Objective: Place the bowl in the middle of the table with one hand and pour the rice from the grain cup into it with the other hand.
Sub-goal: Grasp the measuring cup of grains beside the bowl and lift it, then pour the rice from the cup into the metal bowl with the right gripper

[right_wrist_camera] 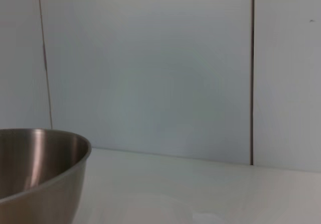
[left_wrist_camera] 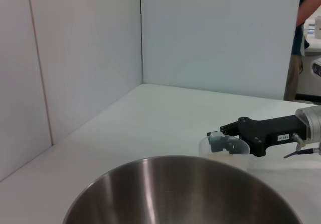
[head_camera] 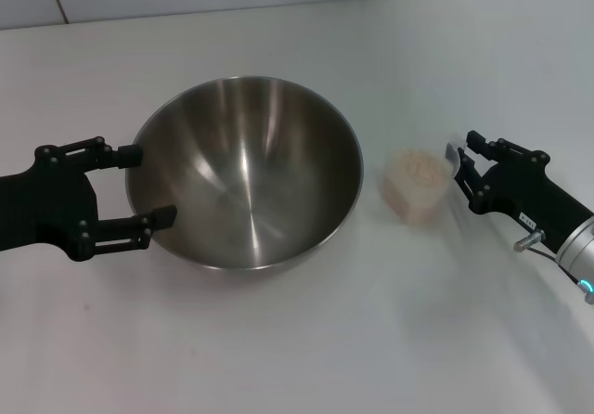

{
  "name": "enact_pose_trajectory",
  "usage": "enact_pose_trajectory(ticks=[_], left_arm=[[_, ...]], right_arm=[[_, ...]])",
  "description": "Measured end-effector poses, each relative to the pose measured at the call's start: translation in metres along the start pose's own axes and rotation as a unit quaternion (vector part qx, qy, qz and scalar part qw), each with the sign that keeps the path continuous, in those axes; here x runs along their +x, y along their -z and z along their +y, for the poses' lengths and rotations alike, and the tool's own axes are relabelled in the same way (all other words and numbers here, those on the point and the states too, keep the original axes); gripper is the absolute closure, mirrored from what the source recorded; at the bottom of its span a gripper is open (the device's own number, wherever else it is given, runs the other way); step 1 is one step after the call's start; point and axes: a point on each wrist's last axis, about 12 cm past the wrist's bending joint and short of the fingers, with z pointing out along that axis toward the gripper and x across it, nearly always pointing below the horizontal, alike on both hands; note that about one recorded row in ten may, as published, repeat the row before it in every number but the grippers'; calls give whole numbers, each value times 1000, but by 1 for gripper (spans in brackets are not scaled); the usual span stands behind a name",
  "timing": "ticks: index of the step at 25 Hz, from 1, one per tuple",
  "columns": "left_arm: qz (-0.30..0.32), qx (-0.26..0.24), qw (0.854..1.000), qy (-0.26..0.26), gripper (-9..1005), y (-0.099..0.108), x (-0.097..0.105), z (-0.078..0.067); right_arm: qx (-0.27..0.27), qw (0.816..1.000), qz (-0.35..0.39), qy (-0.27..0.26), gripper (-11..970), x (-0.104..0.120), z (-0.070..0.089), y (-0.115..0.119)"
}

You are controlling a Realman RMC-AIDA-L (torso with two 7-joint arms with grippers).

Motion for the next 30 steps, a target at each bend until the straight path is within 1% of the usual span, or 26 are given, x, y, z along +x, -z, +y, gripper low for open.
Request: enact_pose_trajectory(ticks=[5,8,11,16,22,23,24,26,28,29,30], left_arm=[[9,6,1000,-6,182,1,-2,0],[46,5,999,-16,182,3,-6,2],[70,-4,997,-30,182,7,-15,4],[69,-1,997,-36,181,6,-21,6],[68,0,997,-30,182,4,-20,7],[68,0,997,-30,182,4,-20,7],[68,1,997,-30,182,4,-20,7],[68,2,997,-30,181,4,-20,7],[68,2,997,-30,181,4,-20,7],[68,2,997,-30,181,4,-20,7],[68,2,997,-31,181,3,-21,7]], right_arm=[[0,1000,-1,0,706,0,0,0],[-1,1000,-3,0,923,0,1,1],[-2,1000,-4,0,933,-1,1,1],[6,1000,-16,-4,949,-3,-1,2],[34,995,-88,-14,949,-15,-7,15],[44,992,-121,4,947,-23,-9,16],[44,992,-121,4,946,-23,-9,16],[50,986,-154,45,943,-33,-6,11],[48,974,-198,100,939,-51,0,-4],[48,974,-198,100,938,-51,0,-4],[43,970,-210,118,936,-58,2,-11]])
